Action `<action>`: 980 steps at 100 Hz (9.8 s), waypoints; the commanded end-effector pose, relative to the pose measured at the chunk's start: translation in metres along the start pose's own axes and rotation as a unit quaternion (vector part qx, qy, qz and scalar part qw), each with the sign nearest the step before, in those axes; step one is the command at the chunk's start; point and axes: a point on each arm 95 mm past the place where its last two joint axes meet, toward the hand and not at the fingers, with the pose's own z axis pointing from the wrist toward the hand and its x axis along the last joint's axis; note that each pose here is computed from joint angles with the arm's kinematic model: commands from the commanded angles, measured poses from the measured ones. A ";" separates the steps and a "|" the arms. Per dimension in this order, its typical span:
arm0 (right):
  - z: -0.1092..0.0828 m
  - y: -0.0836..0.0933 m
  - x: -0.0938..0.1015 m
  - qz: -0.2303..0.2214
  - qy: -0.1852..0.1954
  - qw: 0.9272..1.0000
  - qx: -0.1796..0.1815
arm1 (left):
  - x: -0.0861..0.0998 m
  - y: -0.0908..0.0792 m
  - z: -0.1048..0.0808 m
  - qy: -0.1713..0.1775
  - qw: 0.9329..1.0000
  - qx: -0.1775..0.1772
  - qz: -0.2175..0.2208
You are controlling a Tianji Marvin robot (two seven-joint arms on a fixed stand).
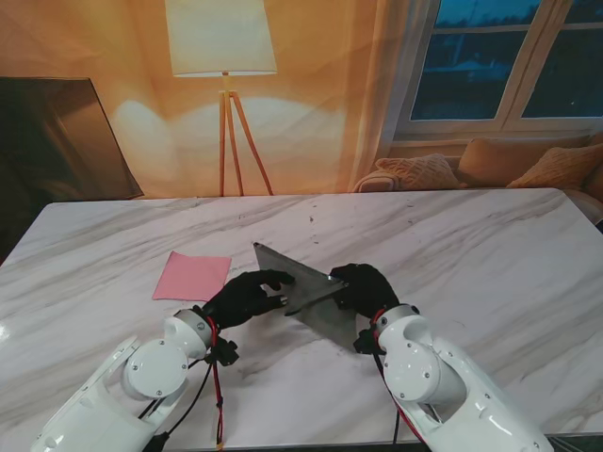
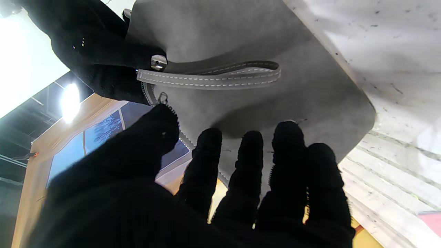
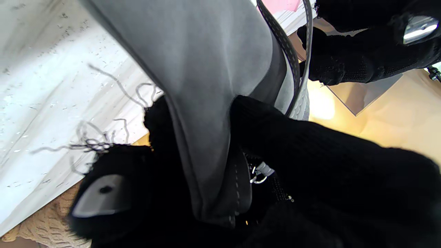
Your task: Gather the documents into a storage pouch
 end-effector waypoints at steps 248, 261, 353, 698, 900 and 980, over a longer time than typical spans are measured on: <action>-0.012 -0.013 -0.021 0.042 0.032 0.998 0.040 | 0.030 -0.040 0.011 0.050 0.995 0.082 0.039; -0.012 -0.013 -0.021 0.042 0.042 0.997 0.040 | 0.031 -0.043 0.012 0.051 0.994 0.081 0.047; -0.011 -0.003 -0.032 0.029 0.028 0.999 0.003 | 0.000 -0.079 -0.017 -0.032 0.988 0.111 0.104; -0.016 -0.011 -0.034 0.066 -0.003 0.998 -0.002 | -0.048 -0.063 -0.019 -0.116 0.989 0.012 0.091; -0.019 0.001 -0.028 -0.004 0.126 0.992 0.019 | -0.036 -0.056 0.008 -0.018 0.990 0.065 0.121; -0.012 -0.004 -0.010 -0.033 0.174 0.984 0.020 | -0.032 -0.054 0.008 -0.008 0.990 0.073 0.117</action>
